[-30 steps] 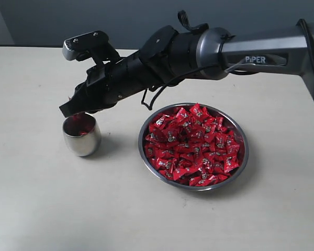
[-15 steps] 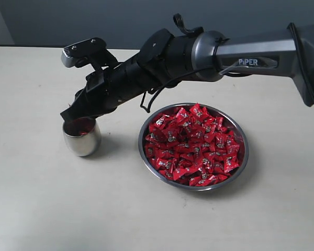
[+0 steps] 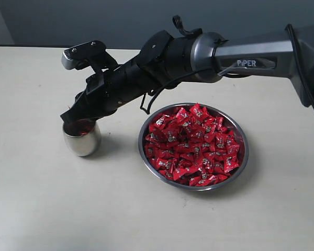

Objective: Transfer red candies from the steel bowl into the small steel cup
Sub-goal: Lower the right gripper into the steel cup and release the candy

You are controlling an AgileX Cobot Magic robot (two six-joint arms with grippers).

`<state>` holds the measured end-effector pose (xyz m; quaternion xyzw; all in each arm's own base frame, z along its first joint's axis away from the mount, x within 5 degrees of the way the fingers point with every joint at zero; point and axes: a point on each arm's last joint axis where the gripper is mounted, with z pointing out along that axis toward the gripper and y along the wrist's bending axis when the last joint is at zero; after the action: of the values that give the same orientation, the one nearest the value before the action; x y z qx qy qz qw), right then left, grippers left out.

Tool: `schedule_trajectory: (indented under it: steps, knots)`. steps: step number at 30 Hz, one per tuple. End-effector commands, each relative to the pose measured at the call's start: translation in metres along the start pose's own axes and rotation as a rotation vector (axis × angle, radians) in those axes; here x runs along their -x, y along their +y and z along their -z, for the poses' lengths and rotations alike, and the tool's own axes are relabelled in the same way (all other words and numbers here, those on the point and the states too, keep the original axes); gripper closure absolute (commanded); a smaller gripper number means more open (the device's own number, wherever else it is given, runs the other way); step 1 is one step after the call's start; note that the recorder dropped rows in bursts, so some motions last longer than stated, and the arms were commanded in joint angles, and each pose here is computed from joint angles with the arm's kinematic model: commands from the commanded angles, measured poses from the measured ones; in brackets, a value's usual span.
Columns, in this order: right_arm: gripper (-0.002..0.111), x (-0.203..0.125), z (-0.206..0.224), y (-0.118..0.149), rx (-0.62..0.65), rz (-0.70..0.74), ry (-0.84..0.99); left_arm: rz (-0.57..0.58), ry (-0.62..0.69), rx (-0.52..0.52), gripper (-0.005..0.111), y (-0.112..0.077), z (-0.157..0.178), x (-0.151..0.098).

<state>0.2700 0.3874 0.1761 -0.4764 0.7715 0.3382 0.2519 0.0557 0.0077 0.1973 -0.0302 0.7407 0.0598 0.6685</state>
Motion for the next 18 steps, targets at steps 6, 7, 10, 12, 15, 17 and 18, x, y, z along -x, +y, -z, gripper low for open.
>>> schedule_trajectory:
  steps: [6,7,10,12,15,17,18]
  knots:
    - [0.082,0.0014,0.0007,0.0006,-0.003,-0.013,0.002,0.0,-0.005,0.001,0.106,0.0,0.0001,-0.0007]
    - [0.083,0.0014,0.0007,0.0006,-0.003,-0.013,0.002,0.0,-0.005,0.001,0.106,0.0,0.0001,-0.0007]
    - [0.083,0.0013,0.0007,0.0008,-0.001,-0.018,0.003,0.0,-0.005,0.001,0.106,0.0,0.0001,-0.0007]
    - [0.083,0.0013,0.0007,0.0008,-0.001,-0.018,0.003,0.0,-0.005,0.001,0.106,0.0,0.0001,-0.0007]
    - [0.083,0.0013,0.0007,0.0008,-0.001,-0.018,0.003,0.0,-0.005,0.001,0.106,0.0,0.0001,-0.0007]
    - [0.083,0.0014,0.0007,0.0008,-0.001,-0.019,0.003,0.0,-0.008,0.001,0.106,0.0,0.0001,-0.0004]
    - [0.082,0.0014,0.0007,0.0008,-0.001,-0.019,0.003,0.0,-0.008,0.001,0.106,0.0,0.0001,-0.0004]
